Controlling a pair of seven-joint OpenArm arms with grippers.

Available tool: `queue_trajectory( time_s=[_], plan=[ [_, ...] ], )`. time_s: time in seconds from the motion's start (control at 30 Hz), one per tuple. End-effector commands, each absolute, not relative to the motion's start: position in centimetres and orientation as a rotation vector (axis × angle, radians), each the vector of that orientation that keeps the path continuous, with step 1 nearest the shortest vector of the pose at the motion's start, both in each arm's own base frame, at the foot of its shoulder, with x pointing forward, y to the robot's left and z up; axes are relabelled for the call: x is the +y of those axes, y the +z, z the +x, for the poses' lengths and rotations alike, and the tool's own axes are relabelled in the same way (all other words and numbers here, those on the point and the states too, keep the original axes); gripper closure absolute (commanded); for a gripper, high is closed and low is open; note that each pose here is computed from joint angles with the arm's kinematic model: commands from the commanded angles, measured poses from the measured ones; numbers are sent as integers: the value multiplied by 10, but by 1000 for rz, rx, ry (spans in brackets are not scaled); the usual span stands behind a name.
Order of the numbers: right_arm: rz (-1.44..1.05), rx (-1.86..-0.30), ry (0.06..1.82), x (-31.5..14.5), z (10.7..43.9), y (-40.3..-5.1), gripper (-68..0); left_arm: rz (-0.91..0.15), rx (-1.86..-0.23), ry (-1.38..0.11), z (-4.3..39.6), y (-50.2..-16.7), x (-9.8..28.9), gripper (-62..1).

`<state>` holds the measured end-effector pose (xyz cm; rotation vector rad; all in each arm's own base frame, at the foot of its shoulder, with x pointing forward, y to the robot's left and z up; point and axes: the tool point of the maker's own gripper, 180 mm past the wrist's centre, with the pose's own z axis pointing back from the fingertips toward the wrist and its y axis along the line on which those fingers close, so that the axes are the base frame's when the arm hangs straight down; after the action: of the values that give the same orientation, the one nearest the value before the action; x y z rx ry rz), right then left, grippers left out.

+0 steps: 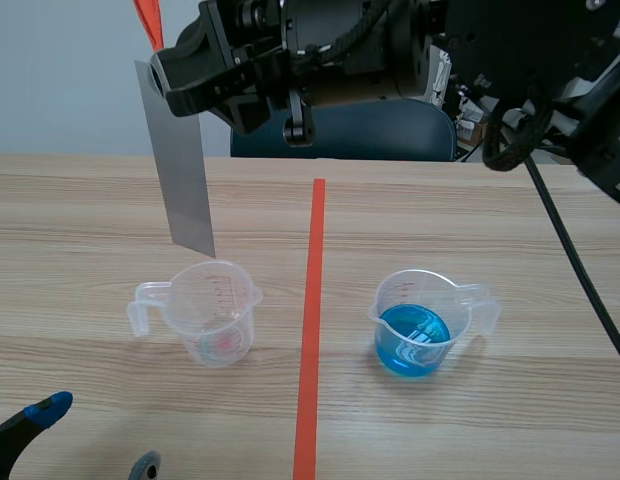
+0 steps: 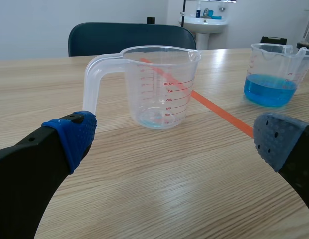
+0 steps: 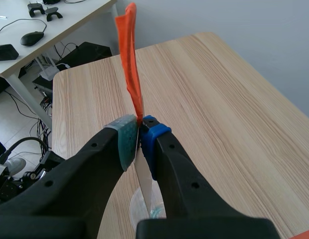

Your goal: Do the redox reaction experiment. lift the metal plate out of the left beaker

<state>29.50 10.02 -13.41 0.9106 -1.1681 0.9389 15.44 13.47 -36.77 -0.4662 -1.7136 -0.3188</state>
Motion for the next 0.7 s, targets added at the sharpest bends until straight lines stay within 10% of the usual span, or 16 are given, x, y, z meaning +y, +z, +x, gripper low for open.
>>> queue_trajectory(
  time_s=[0.0, 0.67],
  plan=[
    [924, -1214, 947, 101, 297, -117, -6, -469, -1733, -316, 153, -363, 137, -623],
    [924, -1214, 947, 101, 297, -117, -6, -470, -1740, -314, 153, -362, 137, -623]
  ],
)
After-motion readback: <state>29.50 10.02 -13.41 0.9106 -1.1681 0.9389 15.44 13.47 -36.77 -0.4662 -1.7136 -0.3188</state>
